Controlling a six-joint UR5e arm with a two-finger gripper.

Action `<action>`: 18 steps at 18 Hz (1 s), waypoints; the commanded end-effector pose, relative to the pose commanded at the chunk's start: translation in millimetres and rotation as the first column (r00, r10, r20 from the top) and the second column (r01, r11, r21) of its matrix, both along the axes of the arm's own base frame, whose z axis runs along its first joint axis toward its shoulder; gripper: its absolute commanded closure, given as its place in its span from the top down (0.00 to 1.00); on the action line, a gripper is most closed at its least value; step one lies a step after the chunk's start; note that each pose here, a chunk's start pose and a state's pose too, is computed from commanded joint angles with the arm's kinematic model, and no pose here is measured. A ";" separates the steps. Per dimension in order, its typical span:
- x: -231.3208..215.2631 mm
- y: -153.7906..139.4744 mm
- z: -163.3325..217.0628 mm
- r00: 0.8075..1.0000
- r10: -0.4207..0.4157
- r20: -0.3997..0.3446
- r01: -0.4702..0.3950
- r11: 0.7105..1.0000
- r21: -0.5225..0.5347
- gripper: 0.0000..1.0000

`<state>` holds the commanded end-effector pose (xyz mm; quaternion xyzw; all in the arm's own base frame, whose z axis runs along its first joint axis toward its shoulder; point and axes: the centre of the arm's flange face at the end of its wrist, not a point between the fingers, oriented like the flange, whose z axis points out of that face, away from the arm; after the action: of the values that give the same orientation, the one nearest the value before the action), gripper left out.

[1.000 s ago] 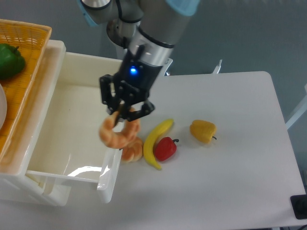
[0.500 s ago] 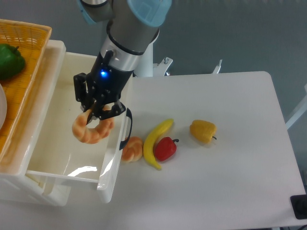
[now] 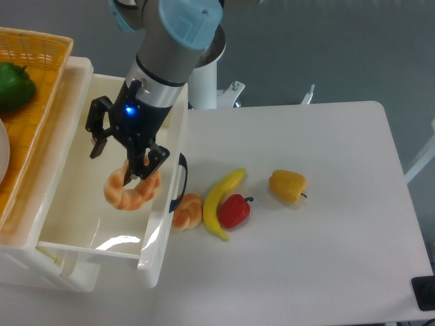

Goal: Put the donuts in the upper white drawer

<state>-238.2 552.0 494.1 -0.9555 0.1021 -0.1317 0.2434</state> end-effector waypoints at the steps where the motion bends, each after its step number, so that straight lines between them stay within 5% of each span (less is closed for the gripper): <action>1: 1.5 0.9 -1.8 1.000 -0.003 0.003 0.003 1.000 -0.003 1.00; 10: 2.2 1.2 -4.8 1.000 -0.004 0.006 0.004 1.000 -0.011 1.00; 18: -132.3 -51.7 -13.9 0.992 0.114 -0.057 -0.113 0.993 0.020 1.00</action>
<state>-370.5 500.3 480.2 -0.9611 0.0558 -0.0892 0.2556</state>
